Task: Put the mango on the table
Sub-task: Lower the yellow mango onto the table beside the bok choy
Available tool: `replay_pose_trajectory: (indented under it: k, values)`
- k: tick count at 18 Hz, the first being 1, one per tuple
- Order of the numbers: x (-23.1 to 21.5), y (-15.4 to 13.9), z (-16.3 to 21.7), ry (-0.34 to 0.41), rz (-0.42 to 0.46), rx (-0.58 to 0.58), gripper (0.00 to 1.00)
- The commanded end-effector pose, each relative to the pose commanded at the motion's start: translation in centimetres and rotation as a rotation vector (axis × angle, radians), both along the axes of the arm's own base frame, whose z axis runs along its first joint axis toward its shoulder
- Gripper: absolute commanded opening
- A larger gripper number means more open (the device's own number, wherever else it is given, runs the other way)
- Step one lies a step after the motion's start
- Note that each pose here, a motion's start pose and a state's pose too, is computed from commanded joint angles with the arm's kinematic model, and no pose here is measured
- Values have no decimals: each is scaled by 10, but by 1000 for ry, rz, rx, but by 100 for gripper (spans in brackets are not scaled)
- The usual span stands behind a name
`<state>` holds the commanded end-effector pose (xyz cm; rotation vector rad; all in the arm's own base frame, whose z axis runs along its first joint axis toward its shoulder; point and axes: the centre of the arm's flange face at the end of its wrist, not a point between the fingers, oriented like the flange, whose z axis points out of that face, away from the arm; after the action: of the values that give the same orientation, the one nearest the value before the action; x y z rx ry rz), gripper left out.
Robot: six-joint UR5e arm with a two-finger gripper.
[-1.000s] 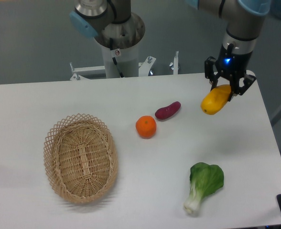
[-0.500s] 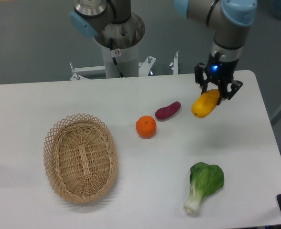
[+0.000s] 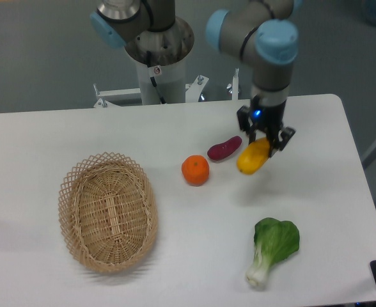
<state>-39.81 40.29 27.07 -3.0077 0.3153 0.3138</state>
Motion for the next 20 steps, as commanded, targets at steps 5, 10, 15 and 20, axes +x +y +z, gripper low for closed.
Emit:
replay_pose_trajectory:
  k: [5, 10, 15, 20]
  values:
    - [7, 38, -23, -8, 30, -28, 58]
    - [9, 53, -43, -28, 0, -41, 57]
    - [16, 62, -57, -49, -11, -56, 58]
    - [20, 65, -59, -52, -18, -59, 58]
